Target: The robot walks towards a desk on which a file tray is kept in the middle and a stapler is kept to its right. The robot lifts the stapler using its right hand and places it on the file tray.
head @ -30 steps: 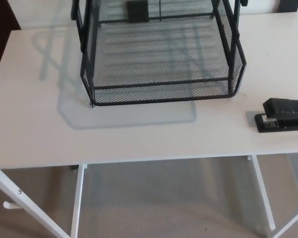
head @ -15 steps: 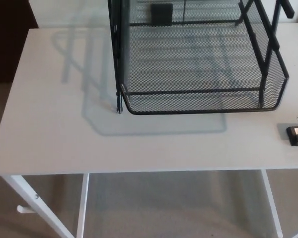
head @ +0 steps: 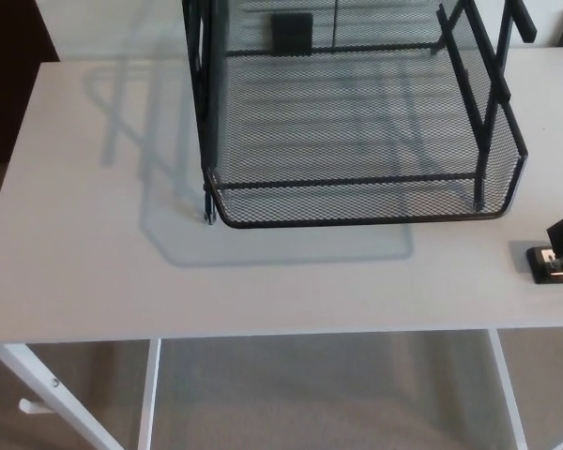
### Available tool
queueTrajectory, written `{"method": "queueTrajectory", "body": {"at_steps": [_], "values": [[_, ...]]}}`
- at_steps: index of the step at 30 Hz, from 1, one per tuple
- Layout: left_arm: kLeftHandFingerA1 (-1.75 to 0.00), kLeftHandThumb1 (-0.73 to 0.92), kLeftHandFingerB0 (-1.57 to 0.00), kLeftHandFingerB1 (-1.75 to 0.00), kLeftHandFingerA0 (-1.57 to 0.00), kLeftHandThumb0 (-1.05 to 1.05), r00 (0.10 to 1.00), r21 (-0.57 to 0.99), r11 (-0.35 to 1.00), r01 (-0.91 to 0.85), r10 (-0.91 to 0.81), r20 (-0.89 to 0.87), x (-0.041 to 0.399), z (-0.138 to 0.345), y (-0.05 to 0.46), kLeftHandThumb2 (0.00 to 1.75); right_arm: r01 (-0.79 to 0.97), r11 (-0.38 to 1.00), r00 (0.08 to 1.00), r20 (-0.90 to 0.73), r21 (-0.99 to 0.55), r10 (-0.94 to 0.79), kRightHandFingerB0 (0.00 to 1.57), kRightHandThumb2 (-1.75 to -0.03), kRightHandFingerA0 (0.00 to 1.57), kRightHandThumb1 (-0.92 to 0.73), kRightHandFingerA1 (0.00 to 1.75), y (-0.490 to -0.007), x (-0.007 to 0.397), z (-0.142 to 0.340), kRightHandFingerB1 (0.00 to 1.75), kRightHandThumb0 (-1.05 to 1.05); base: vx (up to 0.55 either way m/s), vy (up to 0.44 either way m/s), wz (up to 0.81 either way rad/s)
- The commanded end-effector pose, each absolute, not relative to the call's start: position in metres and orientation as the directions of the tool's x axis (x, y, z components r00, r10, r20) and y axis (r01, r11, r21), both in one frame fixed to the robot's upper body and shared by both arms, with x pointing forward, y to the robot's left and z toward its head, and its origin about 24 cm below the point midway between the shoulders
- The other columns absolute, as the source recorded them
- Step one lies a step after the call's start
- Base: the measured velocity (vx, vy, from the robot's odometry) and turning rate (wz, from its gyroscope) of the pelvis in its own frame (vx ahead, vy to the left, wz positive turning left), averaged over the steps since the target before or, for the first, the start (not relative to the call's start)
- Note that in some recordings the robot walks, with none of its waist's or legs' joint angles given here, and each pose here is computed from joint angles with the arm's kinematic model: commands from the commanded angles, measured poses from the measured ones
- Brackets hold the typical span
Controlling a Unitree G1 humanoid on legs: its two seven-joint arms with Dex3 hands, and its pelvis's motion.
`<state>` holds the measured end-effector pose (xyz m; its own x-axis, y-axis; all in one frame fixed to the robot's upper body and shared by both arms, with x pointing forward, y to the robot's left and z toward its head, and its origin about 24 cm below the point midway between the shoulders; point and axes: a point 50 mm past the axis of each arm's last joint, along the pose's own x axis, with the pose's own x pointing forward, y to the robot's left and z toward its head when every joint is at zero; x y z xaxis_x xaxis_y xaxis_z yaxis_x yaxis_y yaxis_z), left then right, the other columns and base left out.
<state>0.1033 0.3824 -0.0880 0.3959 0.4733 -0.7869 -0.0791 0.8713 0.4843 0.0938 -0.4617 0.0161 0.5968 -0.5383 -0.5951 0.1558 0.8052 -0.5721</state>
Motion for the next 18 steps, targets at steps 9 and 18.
{"method": "queueTrajectory", "body": {"at_steps": [9,18], "values": [[-1.20,0.62,-0.24,-1.08,-0.44,-0.80,0.524,0.475,0.814,-0.335,0.580,-0.624,0.113,-0.067,0.398,1.07,0.496,0.711,0.799,-0.059,-0.498,-0.599,0.00,-0.82,0.05,-0.43,0.61,-0.478,0.184,0.144,0.13,-0.86,0.00,0.000,0.00],[-0.98,0.52,-0.43,-0.88,-0.55,-0.79,0.511,0.490,0.838,-0.242,0.539,-0.670,0.119,-0.071,0.392,1.15,0.246,0.700,0.967,0.114,-0.671,-0.230,0.00,-0.69,0.04,-0.31,0.71,-0.416,0.268,0.272,0.50,-0.77,0.00,0.000,0.00]]}}
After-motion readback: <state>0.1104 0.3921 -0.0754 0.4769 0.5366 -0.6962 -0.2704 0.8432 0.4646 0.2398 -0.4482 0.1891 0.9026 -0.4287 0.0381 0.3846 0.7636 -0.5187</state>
